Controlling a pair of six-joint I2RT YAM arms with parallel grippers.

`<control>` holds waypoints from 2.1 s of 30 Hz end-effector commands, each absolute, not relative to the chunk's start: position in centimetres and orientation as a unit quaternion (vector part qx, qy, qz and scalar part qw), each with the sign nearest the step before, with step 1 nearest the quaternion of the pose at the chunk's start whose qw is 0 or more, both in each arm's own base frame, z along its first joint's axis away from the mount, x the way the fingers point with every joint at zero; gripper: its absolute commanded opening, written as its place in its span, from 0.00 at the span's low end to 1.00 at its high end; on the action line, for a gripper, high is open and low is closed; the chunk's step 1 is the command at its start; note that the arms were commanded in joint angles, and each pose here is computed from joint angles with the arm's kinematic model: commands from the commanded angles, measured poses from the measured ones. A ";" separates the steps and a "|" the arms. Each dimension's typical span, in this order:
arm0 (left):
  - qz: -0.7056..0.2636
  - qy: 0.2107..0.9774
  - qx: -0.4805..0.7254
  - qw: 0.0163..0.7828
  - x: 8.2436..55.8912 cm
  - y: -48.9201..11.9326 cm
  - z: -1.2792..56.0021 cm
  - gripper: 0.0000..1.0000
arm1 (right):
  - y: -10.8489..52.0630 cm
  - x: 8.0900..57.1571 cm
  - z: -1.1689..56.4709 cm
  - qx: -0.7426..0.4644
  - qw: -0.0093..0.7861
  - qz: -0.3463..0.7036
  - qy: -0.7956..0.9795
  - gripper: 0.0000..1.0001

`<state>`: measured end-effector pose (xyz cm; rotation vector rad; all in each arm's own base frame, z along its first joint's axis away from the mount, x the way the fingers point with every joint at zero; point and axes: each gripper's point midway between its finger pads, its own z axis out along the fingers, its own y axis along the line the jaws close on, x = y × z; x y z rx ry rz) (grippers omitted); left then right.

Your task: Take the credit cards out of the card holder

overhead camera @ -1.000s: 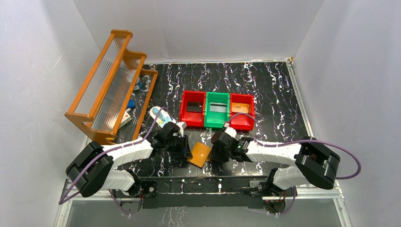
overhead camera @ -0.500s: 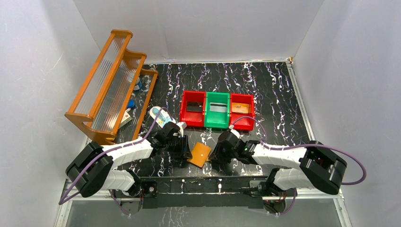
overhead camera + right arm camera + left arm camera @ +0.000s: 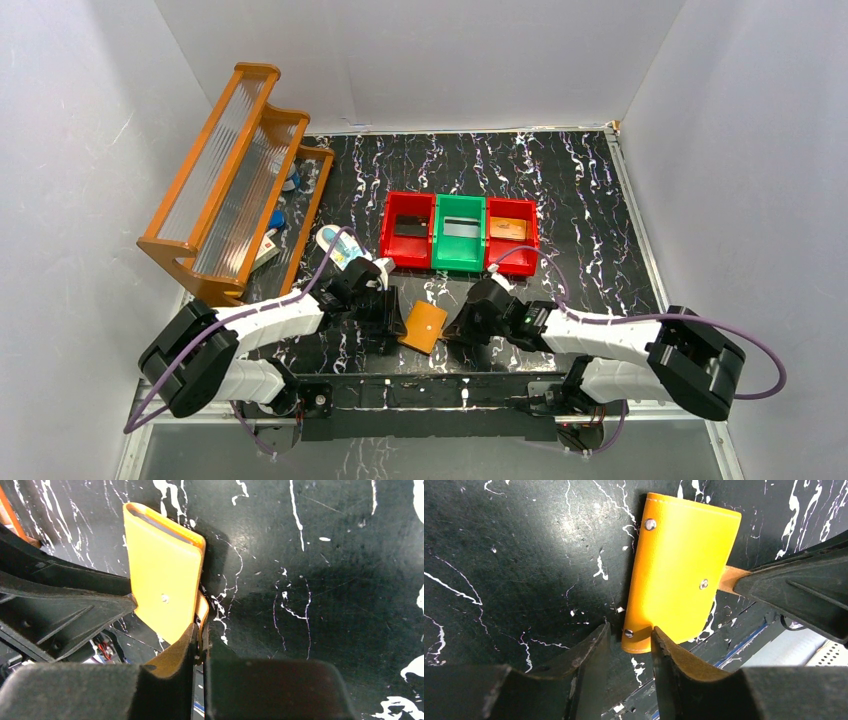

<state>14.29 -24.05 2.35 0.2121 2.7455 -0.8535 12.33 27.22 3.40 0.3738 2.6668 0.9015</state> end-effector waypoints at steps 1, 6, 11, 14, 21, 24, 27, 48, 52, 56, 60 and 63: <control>-0.296 0.940 0.080 0.152 14.8 -24.2 3.9 0.38 | 27.6 14.0 5.7 0.105 0.199 0.329 0.917 0.08; -0.277 0.940 0.071 0.186 16.0 -23.5 5.6 0.53 | 28.2 14.9 7.6 0.081 0.219 0.337 0.912 0.07; -0.235 0.943 0.048 0.233 17.5 -21.8 7.8 0.65 | 29.4 15.3 9.4 0.061 0.219 0.357 0.906 0.07; -0.214 0.940 0.020 0.266 18.4 -20.6 9.1 0.71 | 30.6 15.7 11.0 0.042 0.221 0.372 0.900 0.07; -0.163 0.923 -0.026 0.347 20.7 -17.7 12.8 0.82 | 33.8 17.1 14.5 -0.022 0.234 0.388 0.891 0.07; -0.144 0.915 -0.035 0.374 21.4 -16.8 14.1 0.86 | 35.5 17.5 15.9 -0.050 0.234 0.400 0.885 0.07; -0.133 0.911 -0.039 0.388 21.9 -16.3 14.6 0.88 | 36.9 17.8 16.3 -0.072 0.227 0.407 0.882 0.07; -0.240 0.919 0.017 0.311 17.3 -18.9 12.3 0.90 | 30.9 16.1 10.4 0.019 0.190 0.398 0.897 0.07; -0.312 0.903 0.057 0.288 16.9 -22.4 12.1 0.84 | 28.7 15.5 8.7 0.010 0.188 0.396 0.899 0.08; -0.338 0.902 0.079 0.256 17.0 -24.6 11.1 0.77 | 27.8 15.7 7.9 0.002 0.190 0.380 0.905 0.08; -0.323 0.915 0.086 0.227 17.0 -25.1 9.6 0.73 | 26.8 15.8 7.1 0.018 0.186 0.363 0.913 0.08; -0.310 0.924 0.080 0.211 17.0 -25.0 8.5 0.72 | 27.1 15.6 7.2 0.027 0.184 0.377 0.907 0.09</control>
